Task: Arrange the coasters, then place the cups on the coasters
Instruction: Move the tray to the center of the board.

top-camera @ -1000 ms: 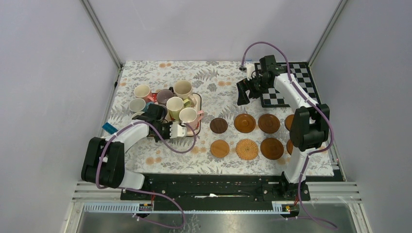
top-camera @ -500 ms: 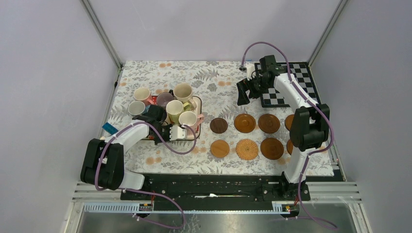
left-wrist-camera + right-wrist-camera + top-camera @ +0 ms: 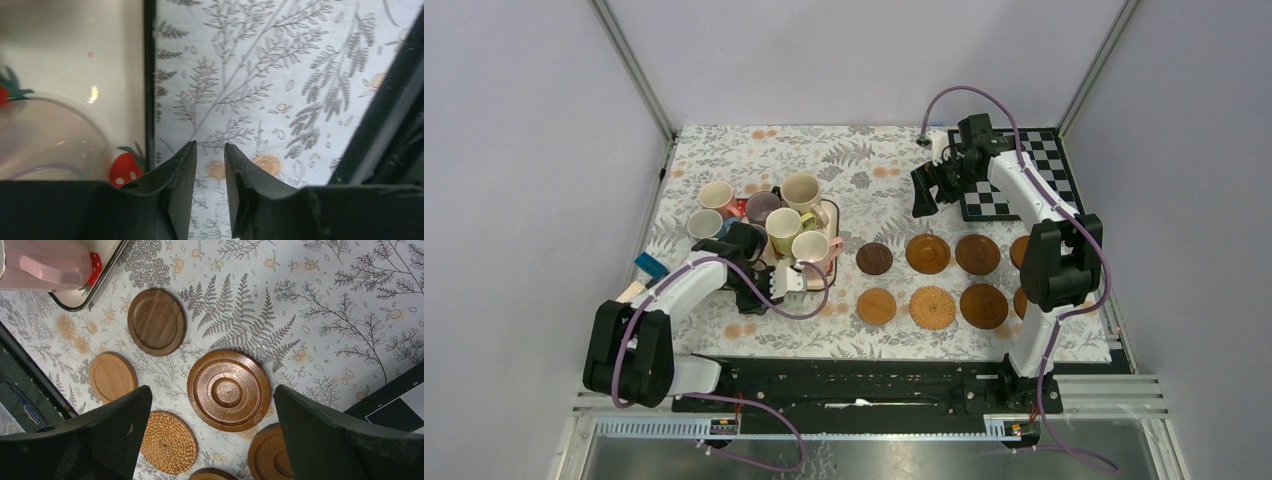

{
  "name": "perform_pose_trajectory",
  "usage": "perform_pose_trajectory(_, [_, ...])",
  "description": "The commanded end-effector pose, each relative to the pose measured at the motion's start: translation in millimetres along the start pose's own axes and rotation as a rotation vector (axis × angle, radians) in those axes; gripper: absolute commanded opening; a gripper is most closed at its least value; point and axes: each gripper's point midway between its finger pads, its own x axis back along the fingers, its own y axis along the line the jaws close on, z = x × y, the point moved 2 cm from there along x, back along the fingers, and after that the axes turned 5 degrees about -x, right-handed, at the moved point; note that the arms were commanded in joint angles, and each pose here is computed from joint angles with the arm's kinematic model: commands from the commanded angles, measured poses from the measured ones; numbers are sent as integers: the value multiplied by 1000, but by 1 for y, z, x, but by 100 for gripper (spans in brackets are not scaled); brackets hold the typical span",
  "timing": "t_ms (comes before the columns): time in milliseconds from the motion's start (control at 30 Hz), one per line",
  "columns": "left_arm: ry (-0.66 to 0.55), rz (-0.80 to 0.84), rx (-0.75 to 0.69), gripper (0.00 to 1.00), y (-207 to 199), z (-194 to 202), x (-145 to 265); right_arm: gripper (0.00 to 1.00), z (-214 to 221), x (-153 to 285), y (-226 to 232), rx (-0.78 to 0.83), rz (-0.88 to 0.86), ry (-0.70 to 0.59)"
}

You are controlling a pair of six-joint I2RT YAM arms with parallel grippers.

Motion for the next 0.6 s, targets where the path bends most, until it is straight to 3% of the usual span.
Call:
perform_pose_trajectory(0, [-40,-27,-5,26,5,-12,12,100,-8,16,13,27,-29,-44])
perform_pose_trajectory(367, [-81,-131,-33,17,34,-25,29,100,-6,16,14,24,-33,-46])
perform_pose_trajectory(567, [-29,-212,-47,13,62,-16,33,100,-1,10,18,4,-62,-63])
